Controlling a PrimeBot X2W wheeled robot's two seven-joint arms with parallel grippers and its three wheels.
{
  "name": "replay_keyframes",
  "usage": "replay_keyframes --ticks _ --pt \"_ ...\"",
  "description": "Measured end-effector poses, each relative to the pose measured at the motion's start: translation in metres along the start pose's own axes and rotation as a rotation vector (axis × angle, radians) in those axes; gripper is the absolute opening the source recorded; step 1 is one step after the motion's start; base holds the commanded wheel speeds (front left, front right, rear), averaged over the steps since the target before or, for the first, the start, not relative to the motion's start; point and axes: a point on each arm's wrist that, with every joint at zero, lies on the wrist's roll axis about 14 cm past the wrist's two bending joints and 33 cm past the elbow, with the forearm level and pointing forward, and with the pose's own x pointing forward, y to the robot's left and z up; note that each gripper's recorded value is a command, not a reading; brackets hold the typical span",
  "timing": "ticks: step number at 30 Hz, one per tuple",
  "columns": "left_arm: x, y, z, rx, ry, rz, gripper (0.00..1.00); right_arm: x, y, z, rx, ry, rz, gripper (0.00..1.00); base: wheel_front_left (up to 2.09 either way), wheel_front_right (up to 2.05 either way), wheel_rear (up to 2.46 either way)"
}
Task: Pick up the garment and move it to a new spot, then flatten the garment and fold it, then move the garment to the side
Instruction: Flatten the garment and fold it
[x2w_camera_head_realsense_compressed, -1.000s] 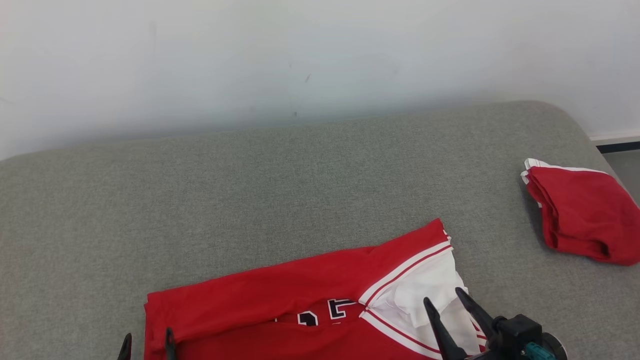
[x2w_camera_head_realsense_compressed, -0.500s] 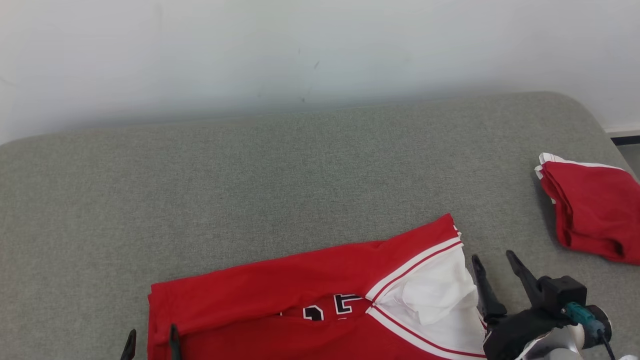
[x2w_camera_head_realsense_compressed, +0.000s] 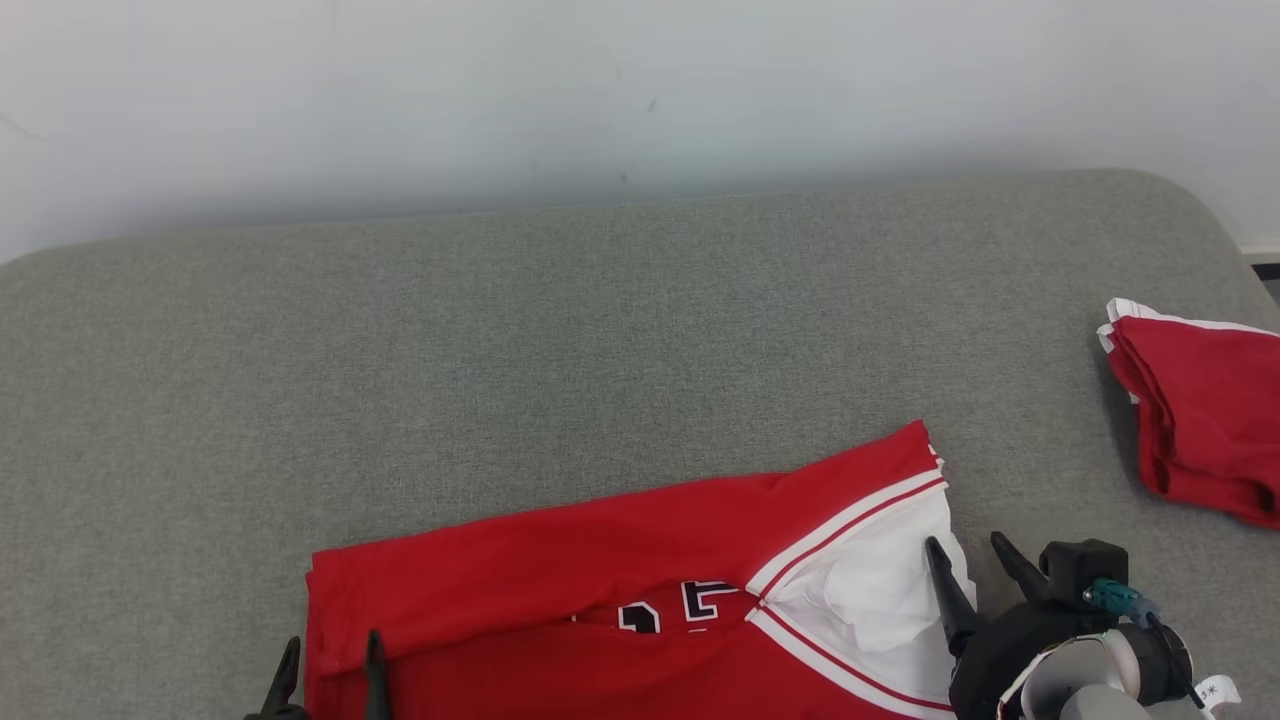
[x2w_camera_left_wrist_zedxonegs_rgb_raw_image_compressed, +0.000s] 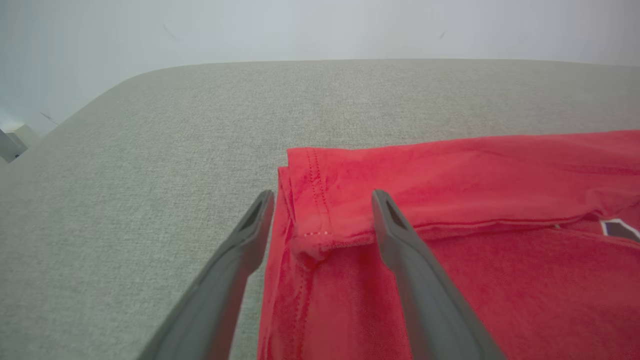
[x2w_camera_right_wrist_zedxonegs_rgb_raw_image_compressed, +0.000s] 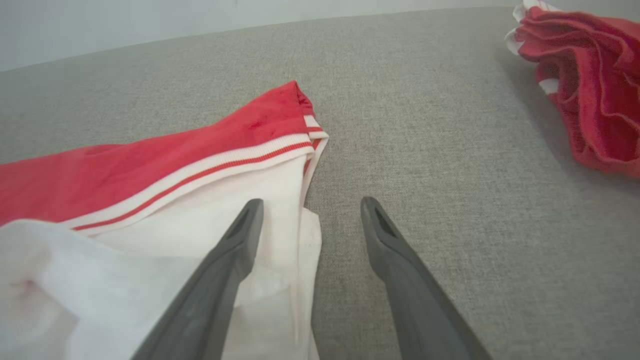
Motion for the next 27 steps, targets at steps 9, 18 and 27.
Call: replay_keyframes --ticks 9,18,27 --pt "-0.001 0.004 0.003 -0.003 -0.01 0.012 1.0 -0.007 0.015 -0.035 0.053 0.113 0.048 1.0 0.0 0.0 0.0" --pt "0.002 -0.003 0.012 -0.004 -0.037 -0.009 1.0 -0.016 0.021 -0.047 0.101 0.164 0.074 1.0 0.0 0.0 0.0" --pt "0.003 0.001 0.01 0.0 -0.03 0.002 1.0 -0.002 0.03 -0.053 0.083 0.222 0.104 0.25 0.0 0.0 0.0"
